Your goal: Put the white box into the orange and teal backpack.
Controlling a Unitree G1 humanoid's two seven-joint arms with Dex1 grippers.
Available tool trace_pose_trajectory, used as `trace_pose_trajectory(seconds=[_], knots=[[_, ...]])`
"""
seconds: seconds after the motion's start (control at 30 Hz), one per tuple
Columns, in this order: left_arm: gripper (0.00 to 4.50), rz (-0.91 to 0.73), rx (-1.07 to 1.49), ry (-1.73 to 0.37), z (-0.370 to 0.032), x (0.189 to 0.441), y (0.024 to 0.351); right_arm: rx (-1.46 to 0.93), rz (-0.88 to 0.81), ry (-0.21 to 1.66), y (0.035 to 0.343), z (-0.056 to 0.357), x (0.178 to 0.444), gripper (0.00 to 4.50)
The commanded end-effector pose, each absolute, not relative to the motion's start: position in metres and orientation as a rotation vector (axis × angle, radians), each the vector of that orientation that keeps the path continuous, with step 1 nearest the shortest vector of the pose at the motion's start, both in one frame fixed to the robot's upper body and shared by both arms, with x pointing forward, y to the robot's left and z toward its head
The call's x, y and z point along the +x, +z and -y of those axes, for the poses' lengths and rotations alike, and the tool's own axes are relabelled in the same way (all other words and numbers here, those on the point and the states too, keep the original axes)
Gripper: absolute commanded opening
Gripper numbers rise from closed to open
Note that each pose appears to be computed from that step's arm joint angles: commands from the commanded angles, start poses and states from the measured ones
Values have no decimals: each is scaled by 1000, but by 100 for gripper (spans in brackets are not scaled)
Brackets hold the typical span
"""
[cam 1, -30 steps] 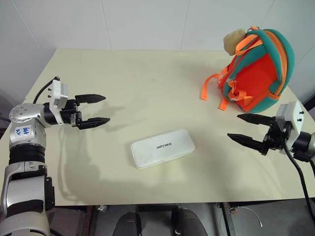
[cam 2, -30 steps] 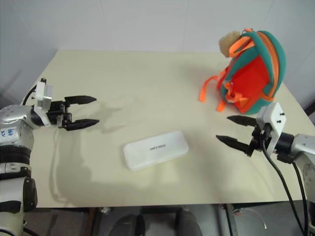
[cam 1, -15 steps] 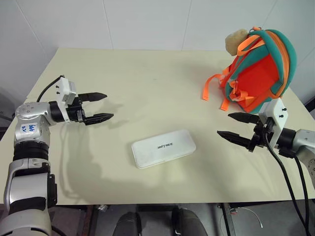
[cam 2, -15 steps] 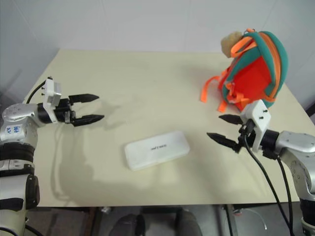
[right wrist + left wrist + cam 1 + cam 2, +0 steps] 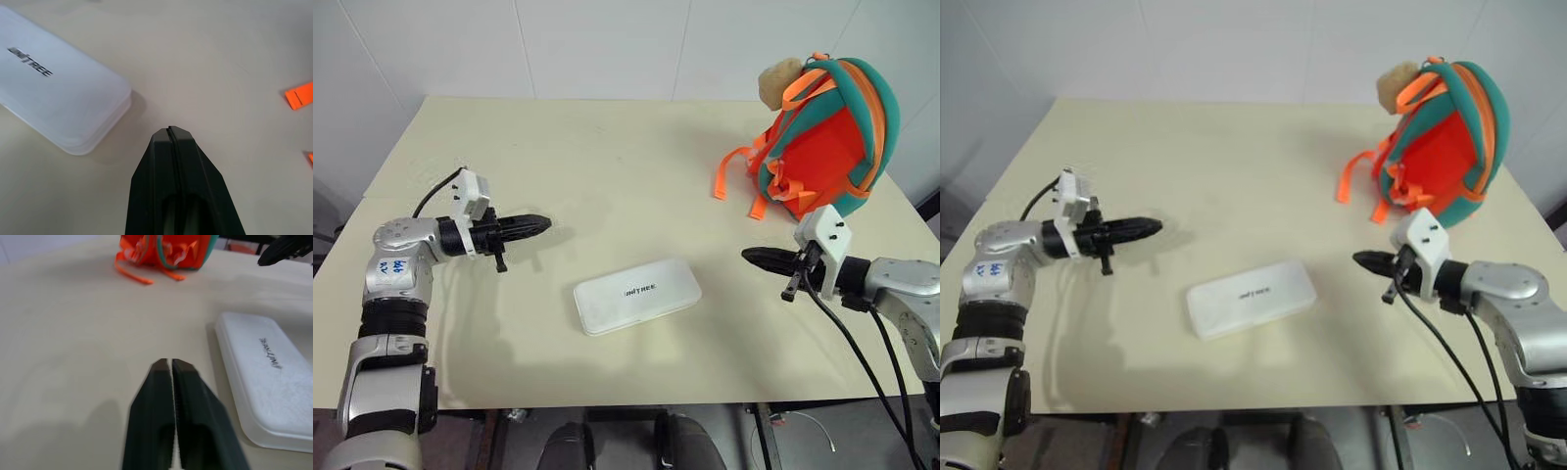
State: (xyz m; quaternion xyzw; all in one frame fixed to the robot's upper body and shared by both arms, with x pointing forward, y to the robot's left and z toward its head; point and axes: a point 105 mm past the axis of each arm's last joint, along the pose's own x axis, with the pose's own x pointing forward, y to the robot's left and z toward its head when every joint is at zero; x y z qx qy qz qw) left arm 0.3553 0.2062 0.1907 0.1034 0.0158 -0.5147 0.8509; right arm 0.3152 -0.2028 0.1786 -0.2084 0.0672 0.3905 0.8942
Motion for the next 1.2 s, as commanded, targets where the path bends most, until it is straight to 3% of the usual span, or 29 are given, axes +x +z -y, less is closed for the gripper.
trace_pose_trajectory(seconds=[0.03,0.17,0.63,0.97,1.2], knots=[[0,-120,224,-1047,-211,341,189,-483,-121,805,174,205,324,12],[0,-315,163,-1005,-210,321,168,-508,-142,817,162,201,334,12],[0,-601,-112,-1041,-181,262,146,-604,-197,869,142,189,348,12],[0,-678,-131,-1043,-173,255,133,-634,-230,874,129,177,348,12],[0,-672,-126,-1038,-164,264,122,-627,-224,931,130,159,338,12]])
